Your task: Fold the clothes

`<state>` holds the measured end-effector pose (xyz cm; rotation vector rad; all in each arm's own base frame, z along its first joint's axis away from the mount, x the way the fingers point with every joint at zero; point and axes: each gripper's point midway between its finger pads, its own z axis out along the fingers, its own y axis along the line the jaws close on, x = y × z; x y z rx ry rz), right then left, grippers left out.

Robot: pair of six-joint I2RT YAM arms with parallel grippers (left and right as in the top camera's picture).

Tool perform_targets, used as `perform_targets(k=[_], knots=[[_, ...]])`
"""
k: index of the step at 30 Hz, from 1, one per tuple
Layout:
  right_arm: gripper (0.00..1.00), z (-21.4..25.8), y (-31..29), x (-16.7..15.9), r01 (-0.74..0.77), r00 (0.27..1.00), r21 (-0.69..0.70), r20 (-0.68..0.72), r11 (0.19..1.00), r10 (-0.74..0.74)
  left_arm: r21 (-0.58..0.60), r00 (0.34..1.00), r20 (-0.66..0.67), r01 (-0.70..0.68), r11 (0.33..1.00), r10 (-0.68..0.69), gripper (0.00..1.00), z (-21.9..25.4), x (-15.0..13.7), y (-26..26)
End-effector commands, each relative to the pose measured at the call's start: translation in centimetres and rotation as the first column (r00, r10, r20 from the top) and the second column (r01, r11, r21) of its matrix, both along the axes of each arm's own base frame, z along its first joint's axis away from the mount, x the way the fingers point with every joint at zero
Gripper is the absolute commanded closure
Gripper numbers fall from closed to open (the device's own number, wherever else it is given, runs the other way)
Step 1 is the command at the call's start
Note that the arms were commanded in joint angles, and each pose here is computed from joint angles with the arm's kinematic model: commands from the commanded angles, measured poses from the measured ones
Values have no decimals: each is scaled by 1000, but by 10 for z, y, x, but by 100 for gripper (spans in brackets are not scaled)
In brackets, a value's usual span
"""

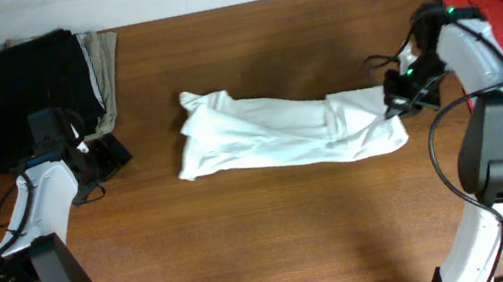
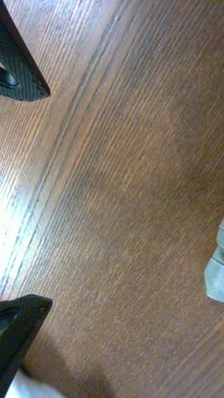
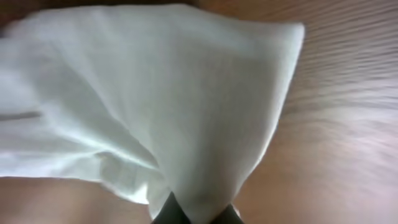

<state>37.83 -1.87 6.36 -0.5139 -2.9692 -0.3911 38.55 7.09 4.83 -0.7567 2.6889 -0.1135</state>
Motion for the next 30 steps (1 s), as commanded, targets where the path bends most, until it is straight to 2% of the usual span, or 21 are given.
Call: perform_targets(k=[1, 8, 9, 13, 16, 17, 19, 20, 23, 27, 28, 30], knots=[[96, 55, 7, 15, -61, 989, -77, 127, 995, 70, -7, 1000, 3, 0, 1000, 0, 1, 0, -1, 0], [95, 56, 110, 42, -245, 931, -90, 257, 965, 260, -6, 1000, 6, 0, 1000, 0, 1, 0, -1, 0], [92, 53, 125, 42, -266, 923, -95, 263, 959, 282, -7, 1000, 5, 0, 1000, 0, 1, 0, -1, 0], [91, 29, 172, 34, -344, 905, -105, 229, 933, 359, -6, 1000, 5, 0, 1000, 0, 1, 0, -1, 0], [86, 11, 202, 30, -372, 898, -95, 213, 923, 384, -6, 1000, 6, 0, 1000, 0, 1, 0, -1, 0], [80, 7, 213, 28, -377, 897, -91, 213, 922, 388, -6, 1000, 6, 0, 1000, 0, 1, 0, -1, 0], [21, 0, 233, 24, -397, 886, -92, 221, 913, 408, -6, 1000, 5, 0, 1000, 0, 1, 0, -1, 0], [10, 1, 242, 23, -413, 875, -92, 234, 906, 423, -6, 1000, 5, 0, 1000, 0, 1, 0, -1, 0], [6, 13, 241, 29, -407, 874, -93, 249, 909, 417, -6, 1000, 5, 0, 1000, 0, 1, 0, -1, 0], [5, 38, 209, 51, -328, 901, -85, 269, 941, 339, -6, 1000, 5, 0, 1000, 0, 1, 0, -1, 0], [14, 40, 202, 56, -307, 910, -51, 277, 950, 309, -6, 1000, 5, 0, 1000, 0, 1, 0, -1, 0], [45, 37, 195, 56, -292, 919, -33, 266, 956, 290, -6, 1000, 6, 0, 1000, 0, 1, 1, -1, 0]])
